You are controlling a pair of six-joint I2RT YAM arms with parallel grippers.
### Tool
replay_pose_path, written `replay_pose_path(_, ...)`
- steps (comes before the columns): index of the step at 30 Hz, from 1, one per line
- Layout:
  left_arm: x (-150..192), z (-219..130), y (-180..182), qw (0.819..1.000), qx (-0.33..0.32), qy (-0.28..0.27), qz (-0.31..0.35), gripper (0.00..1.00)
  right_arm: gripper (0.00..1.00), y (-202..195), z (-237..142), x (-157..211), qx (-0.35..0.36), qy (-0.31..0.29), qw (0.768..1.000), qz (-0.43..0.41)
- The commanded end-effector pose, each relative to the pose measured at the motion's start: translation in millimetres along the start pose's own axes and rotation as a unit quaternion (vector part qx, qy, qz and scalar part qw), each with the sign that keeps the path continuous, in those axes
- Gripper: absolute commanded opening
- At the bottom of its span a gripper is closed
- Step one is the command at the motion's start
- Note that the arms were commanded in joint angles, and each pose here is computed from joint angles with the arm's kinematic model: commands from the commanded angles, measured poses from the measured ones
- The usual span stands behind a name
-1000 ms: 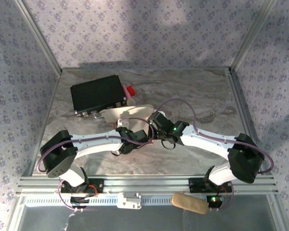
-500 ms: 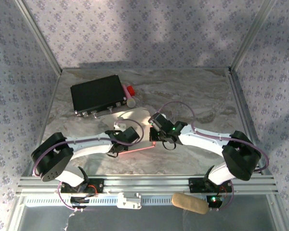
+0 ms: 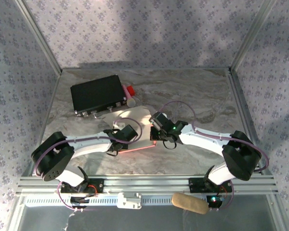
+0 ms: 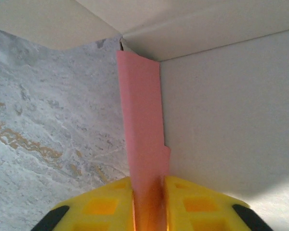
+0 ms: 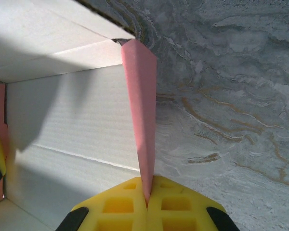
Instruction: Fold the paper box
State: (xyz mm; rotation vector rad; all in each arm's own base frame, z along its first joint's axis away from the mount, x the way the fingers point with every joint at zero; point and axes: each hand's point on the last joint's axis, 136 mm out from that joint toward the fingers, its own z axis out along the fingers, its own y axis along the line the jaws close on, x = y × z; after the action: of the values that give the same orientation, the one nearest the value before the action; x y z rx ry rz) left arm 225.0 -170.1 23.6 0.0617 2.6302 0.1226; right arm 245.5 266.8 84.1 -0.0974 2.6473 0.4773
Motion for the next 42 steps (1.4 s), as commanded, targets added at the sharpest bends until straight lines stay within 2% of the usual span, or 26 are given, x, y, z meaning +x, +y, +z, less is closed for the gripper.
replay_pose_path(1, 21.1, 9.5, 3.7, 0.999, -0.001, 0.041, 0.011, 0.25, 0.00, 8.7, -5.5, -2.5, -0.022, -0.002, 1.000, -0.002)
replay_pose_path(7, 21.9, 12.2, 6.6, 0.999, -0.005, 0.043, 0.007, 0.22, 0.00, 8.1, -6.2, -2.1, -0.023, -0.001, 1.000, -0.002)
replay_pose_path(12, 16.6, 11.0, 4.2, 0.999, -0.003, 0.039, 0.007, 0.01, 0.00, 8.7, -6.5, -3.5, -0.024, -0.003, 1.000, -0.002)
replay_pose_path(13, 15.4, 10.4, 4.8, 0.999, -0.006, 0.039, 0.007, 0.00, 0.00, 9.0, -6.5, -3.5, -0.025, -0.002, 1.000, -0.003)
replay_pose_path(18, 10.9, 6.5, 16.1, 0.998, -0.047, 0.039, 0.011, 0.00, 0.00, 8.4, -7.5, -3.5, -0.024, -0.002, 1.000, -0.004)
replay_pose_path(25, 1.9, -7.3, 31.8, 0.986, -0.156, 0.012, 0.053, 0.00, 0.00, 8.2, -6.5, -3.5, -0.024, -0.001, 1.000, -0.004)
replay_pose_path(28, 0.9, -6.5, 23.7, 0.988, -0.149, 0.002, 0.052, 0.00, 0.00, 7.5, -4.5, -2.3, -0.022, 0.002, 1.000, -0.004)
replay_pose_path(31, 0.0, -6.3, 11.4, 0.994, -0.104, -0.004, 0.035, 0.00, 0.00, 5.5, -3.7, -1.5, -0.021, 0.003, 1.000, -0.003)
replay_pose_path(32, -1.9, -9.0, 7.1, 0.996, -0.085, -0.008, 0.030, 0.04, 0.00, 5.4, -3.6, -1.5, -0.022, 0.003, 1.000, -0.002)
replay_pose_path(35, -8.2, -20.1, -4.3, 0.999, -0.031, -0.021, 0.019, 0.28, 0.00, 4.3, -2.6, -1.0, -0.022, 0.004, 1.000, -0.001)
replay_pose_path(37, -12.3, -27.3, -9.0, 1.000, -0.001, -0.023, 0.009, 0.39, 0.00, 4.6, -2.5, -1.9, -0.023, 0.002, 1.000, 0.000)
replay_pose_path(40, -17.1, -34.4, -11.7, 0.999, 0.030, -0.019, -0.004, 0.50, 0.00, 4.4, -1.3, -1.3, -0.023, 0.005, 1.000, 0.000)
replay_pose_path(42, -19.0, -38.6, -13.2, 0.999, 0.044, -0.017, -0.008, 0.54, 0.00, 4.8, -1.4, -2.1, -0.024, 0.003, 1.000, 0.001)
